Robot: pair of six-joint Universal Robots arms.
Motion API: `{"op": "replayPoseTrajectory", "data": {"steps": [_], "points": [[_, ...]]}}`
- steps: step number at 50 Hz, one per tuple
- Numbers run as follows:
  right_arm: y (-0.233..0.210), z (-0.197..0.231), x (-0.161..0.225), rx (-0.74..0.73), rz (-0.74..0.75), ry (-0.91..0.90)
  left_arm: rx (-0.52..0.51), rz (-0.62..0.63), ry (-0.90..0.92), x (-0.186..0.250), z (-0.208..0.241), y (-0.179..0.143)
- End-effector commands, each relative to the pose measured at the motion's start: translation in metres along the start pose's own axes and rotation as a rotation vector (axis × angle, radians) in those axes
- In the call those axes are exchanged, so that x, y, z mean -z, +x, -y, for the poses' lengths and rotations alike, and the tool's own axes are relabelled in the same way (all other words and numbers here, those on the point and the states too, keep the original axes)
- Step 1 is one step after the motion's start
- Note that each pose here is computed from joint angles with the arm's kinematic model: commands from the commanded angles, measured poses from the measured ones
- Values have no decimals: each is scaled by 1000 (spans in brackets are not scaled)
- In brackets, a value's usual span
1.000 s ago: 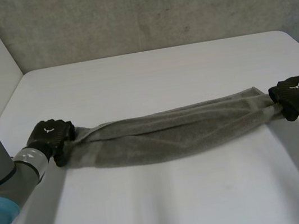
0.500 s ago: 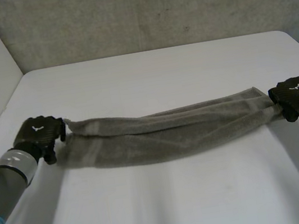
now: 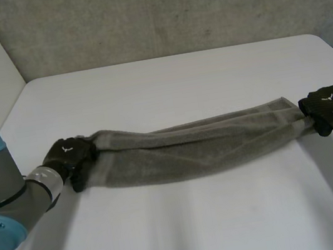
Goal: Fold the towel.
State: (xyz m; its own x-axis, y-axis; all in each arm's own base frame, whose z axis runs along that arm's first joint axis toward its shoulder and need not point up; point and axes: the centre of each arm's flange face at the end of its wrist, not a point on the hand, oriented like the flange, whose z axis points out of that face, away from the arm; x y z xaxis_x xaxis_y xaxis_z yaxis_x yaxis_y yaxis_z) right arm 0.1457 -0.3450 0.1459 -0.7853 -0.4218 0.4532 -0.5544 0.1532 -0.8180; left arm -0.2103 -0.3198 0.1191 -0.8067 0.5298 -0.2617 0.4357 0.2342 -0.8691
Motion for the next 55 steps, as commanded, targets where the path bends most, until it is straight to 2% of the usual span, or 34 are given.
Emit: {"op": "replayPoseTrajectory", "data": {"steps": [1,9,22,36,48,55], "points": [[0,0,0,2,0,2,7,-5,-22,1,-3,0],[1,0,0,1,-6,-2,15,-20,-59,11,-9,6],[0,-1,0,0,-8,-8,28,12,-59,72,-1,11],[-1,-1,1,-2,-5,-11,33,-12,-85,76,-7,18],[-1,-1,2,-1,-5,-9,-6,14,37,77,30,12],[3,0,2,0,-15,-5,-18,-6,61,58,31,18]]}}
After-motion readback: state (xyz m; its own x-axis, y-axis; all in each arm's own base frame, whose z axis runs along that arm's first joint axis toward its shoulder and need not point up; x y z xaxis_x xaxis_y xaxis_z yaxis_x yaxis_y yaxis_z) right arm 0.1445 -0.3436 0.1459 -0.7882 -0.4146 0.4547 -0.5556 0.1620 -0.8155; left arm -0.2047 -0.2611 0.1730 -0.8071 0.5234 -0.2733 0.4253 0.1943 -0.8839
